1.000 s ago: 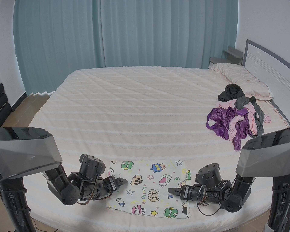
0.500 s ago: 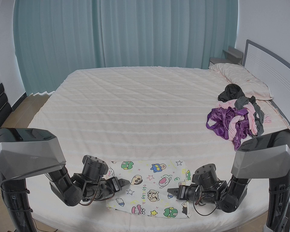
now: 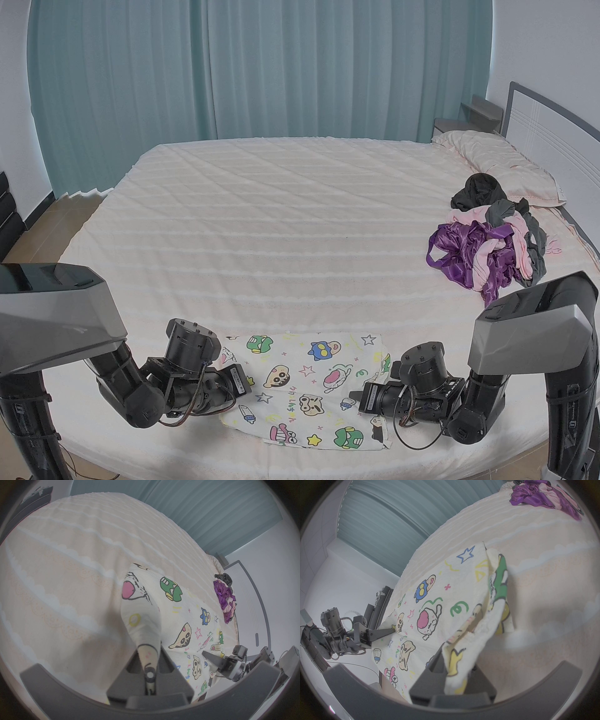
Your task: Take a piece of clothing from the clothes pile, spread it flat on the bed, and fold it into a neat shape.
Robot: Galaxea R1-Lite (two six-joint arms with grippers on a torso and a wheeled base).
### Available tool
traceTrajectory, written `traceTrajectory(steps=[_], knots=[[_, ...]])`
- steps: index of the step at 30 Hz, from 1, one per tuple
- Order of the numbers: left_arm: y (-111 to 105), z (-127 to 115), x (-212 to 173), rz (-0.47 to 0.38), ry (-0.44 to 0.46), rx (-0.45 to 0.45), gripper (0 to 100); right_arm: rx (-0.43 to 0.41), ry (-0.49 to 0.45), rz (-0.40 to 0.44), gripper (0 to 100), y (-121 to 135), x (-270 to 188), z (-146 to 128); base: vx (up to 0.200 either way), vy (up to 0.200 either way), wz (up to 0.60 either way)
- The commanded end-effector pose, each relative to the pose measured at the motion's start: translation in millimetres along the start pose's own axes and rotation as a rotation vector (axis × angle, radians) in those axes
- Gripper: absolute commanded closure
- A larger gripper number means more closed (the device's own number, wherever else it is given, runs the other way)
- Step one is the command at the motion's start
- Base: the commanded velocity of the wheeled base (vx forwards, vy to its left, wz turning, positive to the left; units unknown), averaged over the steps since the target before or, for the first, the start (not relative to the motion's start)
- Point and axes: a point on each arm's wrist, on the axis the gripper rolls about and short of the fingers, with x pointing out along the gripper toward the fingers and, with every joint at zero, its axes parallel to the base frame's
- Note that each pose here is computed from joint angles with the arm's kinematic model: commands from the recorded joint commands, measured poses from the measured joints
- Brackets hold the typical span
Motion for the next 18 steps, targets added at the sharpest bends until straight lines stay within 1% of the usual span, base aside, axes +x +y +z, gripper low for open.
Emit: traceTrajectory(steps=[1, 5, 10, 18], knots=[[-1.9, 1.9, -12.3, -0.020, -0.018, -0.018, 100, 0.003, 0.017, -0.015, 100, -5.1, 2.0, -5.1, 0.000, 0.000, 0.00], [-4.1, 3.1, -14.4, -0.028, -0.023, -0.036, 100, 0.005, 0.014, -0.012, 100, -4.6, 2.2, -3.9, 0.000, 0.000, 0.00], [-1.8, 2.8, -15.7, -0.018, -0.023, -0.049, 100, 0.022, 0.010, -0.009, 100, -3.6, 2.9, -3.4, 0.000, 0.000, 0.00], [-0.1, 2.1, -16.1, -0.008, -0.025, -0.057, 100, 0.022, -0.006, -0.006, 100, -3.1, 3.5, -1.8, 0.000, 0.200, 0.00]])
